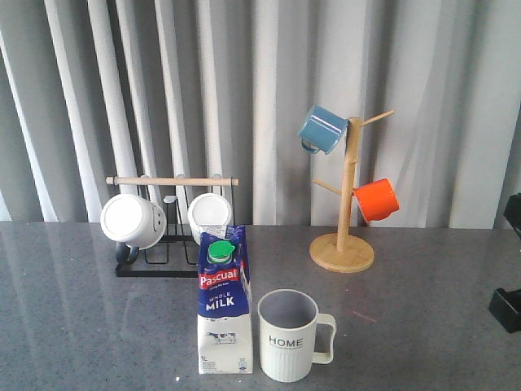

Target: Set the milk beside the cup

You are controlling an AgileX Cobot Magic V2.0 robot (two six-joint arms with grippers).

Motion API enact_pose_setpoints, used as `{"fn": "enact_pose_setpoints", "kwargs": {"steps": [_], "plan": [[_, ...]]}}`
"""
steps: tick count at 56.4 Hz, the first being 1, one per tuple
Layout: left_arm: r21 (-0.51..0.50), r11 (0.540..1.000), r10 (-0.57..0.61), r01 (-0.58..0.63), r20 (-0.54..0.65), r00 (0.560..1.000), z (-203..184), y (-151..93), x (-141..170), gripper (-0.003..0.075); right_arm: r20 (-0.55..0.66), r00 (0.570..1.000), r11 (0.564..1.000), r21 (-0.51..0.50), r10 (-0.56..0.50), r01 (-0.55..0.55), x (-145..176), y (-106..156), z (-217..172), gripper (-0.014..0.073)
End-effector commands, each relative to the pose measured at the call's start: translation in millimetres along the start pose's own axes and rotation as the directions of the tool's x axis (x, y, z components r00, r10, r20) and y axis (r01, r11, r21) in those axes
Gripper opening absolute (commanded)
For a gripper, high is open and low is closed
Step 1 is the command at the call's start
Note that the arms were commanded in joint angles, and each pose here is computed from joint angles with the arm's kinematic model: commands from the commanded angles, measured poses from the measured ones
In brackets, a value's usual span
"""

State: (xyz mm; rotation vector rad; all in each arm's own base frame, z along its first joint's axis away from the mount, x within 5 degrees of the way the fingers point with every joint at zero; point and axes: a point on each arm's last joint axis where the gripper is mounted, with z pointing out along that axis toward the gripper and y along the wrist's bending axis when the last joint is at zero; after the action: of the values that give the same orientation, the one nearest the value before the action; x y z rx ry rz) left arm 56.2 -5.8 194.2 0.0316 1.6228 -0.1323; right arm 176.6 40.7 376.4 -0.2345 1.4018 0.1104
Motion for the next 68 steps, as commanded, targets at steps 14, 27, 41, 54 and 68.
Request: {"fn": "enact_pose_setpoints", "kwargs": {"steps": [14,27,41,54,68], "plan": [[0.009,1.0,0.006,-0.007,0.085,0.996,-2,-1,-12,-0.0007,0.098,0.995,1.0,0.009,-0.002,0.001,-16,-2,1,-0.0008],[0.009,1.0,0.006,-0.007,0.085,0.996,-2,-1,-12,-0.0007,0.098,0.995,1.0,0.009,-0.002,0.001,-16,-2,1,-0.0008],[0.009,1.0,0.006,-0.007,0.085,0.996,-2,-1,-12,-0.0007,0.098,0.995,1.0,0.009,-0.002,0.001,-16,-2,1,-0.0008],[0.009,1.0,0.006,-0.007,0.084,0.996,-2,-1,-12,-0.0006,0.098,0.995,1.0,0.009,-0.002,0.001,-16,-2,1,-0.0008],[0.009,1.0,0.006,-0.007,0.084,0.996,-2,-1,-12,-0.0006,-0.051,0.999,1.0,0.012,0.0,0.001,-9,-3,-20,-0.0008]]}}
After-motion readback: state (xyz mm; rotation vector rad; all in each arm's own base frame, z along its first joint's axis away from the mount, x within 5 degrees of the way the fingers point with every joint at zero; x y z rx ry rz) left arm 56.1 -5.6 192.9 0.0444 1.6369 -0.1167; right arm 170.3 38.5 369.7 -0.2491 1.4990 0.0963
